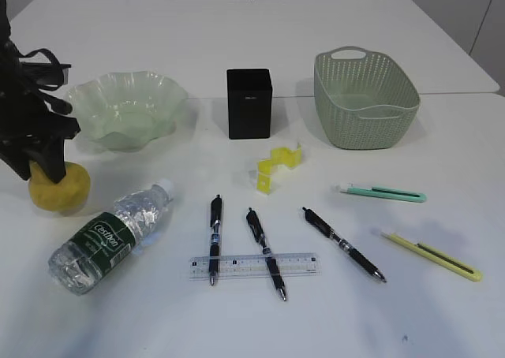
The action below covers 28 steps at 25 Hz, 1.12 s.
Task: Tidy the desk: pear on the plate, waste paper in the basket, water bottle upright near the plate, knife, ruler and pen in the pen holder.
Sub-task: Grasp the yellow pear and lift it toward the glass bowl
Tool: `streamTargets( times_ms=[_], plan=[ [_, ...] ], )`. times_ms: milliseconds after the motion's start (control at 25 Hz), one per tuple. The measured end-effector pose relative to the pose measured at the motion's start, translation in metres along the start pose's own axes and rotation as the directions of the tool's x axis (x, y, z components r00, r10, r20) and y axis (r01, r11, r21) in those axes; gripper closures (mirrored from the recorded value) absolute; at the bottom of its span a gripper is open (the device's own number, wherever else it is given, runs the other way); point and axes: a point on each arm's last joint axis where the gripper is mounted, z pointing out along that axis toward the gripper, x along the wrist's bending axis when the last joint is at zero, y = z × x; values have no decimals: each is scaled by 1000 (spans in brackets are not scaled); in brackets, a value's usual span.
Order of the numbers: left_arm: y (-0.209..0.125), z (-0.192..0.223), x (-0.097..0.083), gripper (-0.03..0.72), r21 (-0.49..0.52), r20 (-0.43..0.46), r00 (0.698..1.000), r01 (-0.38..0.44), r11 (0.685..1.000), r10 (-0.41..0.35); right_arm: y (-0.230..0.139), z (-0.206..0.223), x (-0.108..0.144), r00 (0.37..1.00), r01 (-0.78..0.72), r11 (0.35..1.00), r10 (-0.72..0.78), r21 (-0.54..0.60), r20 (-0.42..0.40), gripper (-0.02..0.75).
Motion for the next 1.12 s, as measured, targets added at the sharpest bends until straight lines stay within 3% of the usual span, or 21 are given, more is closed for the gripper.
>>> streamTargets(
  times_ms=[320,1120],
  plan=[
    [13,-23,-5,375,-79,42,999,10,997,-7,0,0,0,1000,0,1000,0,-4,0,162],
    [23,-44,-12,375,-155,104,995,27,988,-11,1,0,0,1000,-1,1000,1,-9,-3,162]
  ],
)
